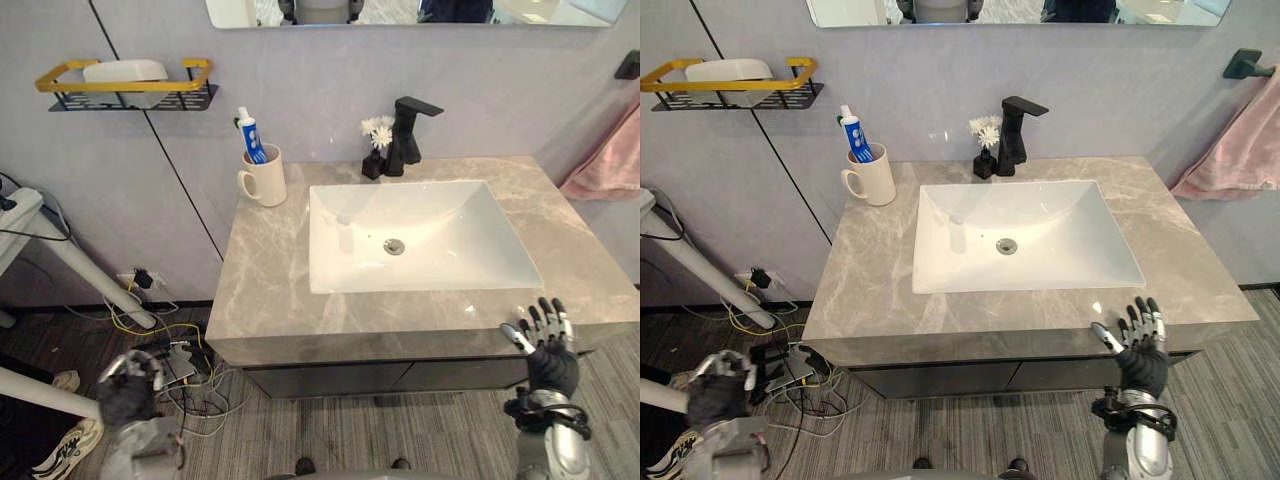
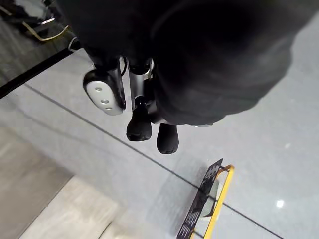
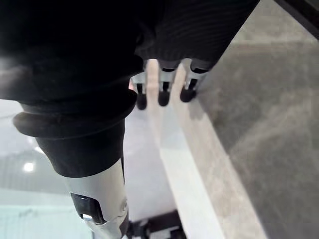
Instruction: Organize washtable
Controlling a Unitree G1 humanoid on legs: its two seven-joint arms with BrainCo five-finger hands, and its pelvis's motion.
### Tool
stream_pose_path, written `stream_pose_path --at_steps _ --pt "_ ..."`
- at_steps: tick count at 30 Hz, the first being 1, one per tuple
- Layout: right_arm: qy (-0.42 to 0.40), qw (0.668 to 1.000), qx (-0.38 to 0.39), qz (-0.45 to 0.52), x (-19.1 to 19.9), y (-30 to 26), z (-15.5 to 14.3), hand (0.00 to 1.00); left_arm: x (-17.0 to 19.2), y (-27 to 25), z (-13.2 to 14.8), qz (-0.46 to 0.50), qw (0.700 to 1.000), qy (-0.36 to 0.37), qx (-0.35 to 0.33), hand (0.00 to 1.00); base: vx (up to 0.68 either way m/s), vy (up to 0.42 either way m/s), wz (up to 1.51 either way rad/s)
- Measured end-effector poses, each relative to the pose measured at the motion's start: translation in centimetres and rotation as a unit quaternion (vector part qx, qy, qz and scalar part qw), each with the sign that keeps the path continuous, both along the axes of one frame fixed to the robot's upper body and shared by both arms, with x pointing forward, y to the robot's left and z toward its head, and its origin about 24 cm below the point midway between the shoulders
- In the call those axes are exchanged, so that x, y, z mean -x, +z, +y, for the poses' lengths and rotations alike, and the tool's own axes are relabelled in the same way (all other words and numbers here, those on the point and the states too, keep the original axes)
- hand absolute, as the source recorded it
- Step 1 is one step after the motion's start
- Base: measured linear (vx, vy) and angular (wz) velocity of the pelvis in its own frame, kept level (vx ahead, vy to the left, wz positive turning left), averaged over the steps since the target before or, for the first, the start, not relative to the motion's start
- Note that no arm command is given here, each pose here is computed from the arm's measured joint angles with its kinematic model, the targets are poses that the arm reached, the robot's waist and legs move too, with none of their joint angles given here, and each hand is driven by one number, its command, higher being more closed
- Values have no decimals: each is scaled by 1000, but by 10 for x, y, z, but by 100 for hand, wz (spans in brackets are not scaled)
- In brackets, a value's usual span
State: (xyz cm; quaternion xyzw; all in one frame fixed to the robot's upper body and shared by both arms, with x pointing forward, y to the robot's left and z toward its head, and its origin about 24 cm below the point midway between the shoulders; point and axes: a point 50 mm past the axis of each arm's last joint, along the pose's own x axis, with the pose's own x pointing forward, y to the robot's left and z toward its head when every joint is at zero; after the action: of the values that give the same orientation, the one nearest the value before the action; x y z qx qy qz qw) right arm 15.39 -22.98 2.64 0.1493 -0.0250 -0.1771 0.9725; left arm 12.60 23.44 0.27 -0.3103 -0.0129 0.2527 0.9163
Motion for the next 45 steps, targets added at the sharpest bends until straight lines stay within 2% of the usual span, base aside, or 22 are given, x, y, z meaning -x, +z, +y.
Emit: stream_pose_path --at_steps 2,3,6,10,12,18,21,26,29,34,41,43,45 --pt "19 1000 -4 -1 0 1 9 0 -5 -3 -18 -2 999 -40 17 100 12 -1 3" --pt "32 999 -5 -2 0 1 16 0 -8 -6 -30 -4 997 -68 29 0 50 -4 11" --pt "54 998 -11 -5 2 0 26 0 -12 -11 -51 -6 992 -118 51 0 59 -7 11" --pt "147 988 -39 13 0 -11 56 0 -14 -11 -62 -14 986 -153 56 0 43 -17 8" --pt "163 985 -46 8 -1 -11 64 0 -15 -11 -68 -15 984 -168 57 0 2 -3 2" --pt "169 985 -31 -25 -12 0 65 0 -22 0 -72 -50 976 -209 27 0 -50 35 -17" --pt "170 985 -27 -26 -19 1 65 0 -31 15 -71 -77 966 -247 -19 0 -147 104 -74" --pt "186 982 -20 14 -38 -14 66 0 -56 25 -108 -94 941 -324 -25 0 -194 67 -96" --pt "210 977 -27 27 -51 -21 78 0 -58 25 -105 -87 946 -312 -23 0 -117 9 -123" --pt "295 955 7 -18 -82 2 107 0 -63 14 -93 -58 960 -272 -5 0 -166 -152 -124" --pt "287 956 13 54 -46 -26 88 0 -65 3 -100 -31 961 -276 14 0 -132 -278 -56" --pt "282 958 8 52 -46 -26 87 0 -64 2 -101 -29 961 -275 15 0 -90 -80 -112" --pt "265 963 -27 31 -51 -21 87 0 -67 4 -102 -34 961 -274 15 0 -64 56 -161"
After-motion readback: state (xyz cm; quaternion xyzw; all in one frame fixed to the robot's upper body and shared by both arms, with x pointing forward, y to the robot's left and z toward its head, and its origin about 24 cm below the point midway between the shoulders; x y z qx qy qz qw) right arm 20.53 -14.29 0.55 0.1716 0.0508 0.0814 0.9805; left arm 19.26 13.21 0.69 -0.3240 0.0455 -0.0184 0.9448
